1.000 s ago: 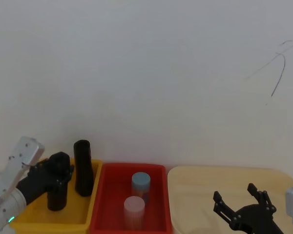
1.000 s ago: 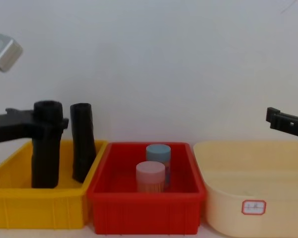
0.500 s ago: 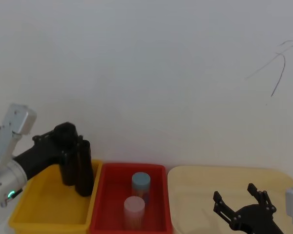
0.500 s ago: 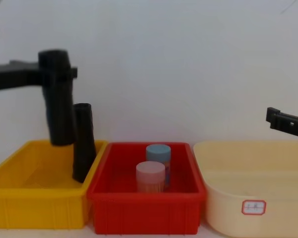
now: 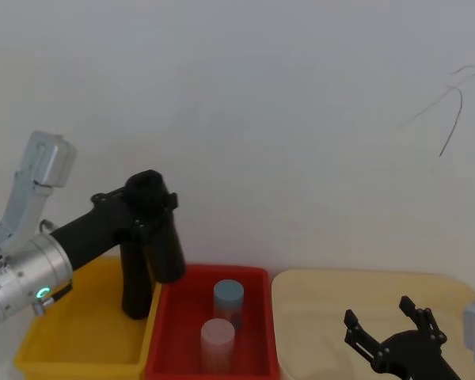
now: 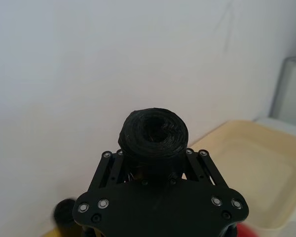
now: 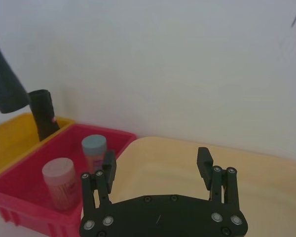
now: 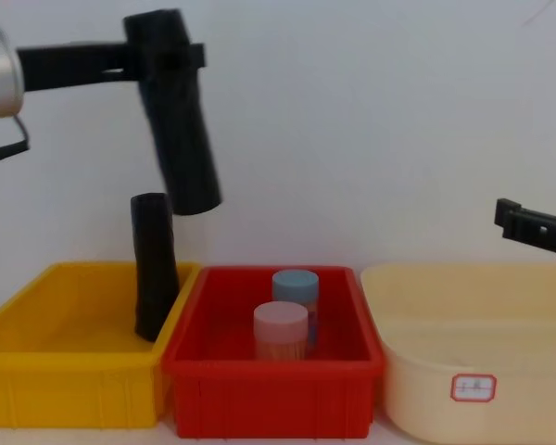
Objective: Pick up the garbage bag with the one hand and transfer it to the other hand.
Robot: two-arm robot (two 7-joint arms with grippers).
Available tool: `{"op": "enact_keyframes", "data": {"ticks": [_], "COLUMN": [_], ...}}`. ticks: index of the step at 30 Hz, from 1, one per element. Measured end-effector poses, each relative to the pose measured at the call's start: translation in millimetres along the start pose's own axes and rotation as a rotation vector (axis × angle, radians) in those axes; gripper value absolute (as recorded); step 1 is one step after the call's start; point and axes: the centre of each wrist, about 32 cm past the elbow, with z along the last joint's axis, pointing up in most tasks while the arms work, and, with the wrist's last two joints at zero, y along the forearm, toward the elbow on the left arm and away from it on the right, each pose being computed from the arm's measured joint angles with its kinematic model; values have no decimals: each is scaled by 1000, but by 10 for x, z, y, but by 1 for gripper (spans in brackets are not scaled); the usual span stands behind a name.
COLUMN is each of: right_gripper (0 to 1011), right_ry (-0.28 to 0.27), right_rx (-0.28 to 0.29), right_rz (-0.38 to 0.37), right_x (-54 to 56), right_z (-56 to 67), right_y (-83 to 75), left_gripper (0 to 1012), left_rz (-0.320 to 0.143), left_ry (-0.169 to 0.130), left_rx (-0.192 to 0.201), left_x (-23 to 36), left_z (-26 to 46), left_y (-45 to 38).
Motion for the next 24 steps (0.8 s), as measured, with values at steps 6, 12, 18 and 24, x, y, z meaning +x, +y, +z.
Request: {"op": "enact_keyframes", "data": {"ticks": [6, 12, 18, 24], "right_gripper": [1001, 1001, 1001, 1001], "right_ry": [7, 20, 28, 20], "right_rx": [3, 7, 10, 12], "right_rz": [42, 107, 175, 274], "right_x": [24, 42, 47, 35], "right_z": [51, 128, 207, 346], "right_y": [15, 47, 88, 173], "left_gripper": [446, 447, 447, 446], "left_rz": [-78, -151, -206, -241], "left_ry": [34, 57, 69, 76], "left_rx": [-25, -38, -37, -33], "left_x": [-126, -254, -371, -442], "left_z": [55, 72, 52, 28], "left_y": [-98, -184, -258, -307]}}
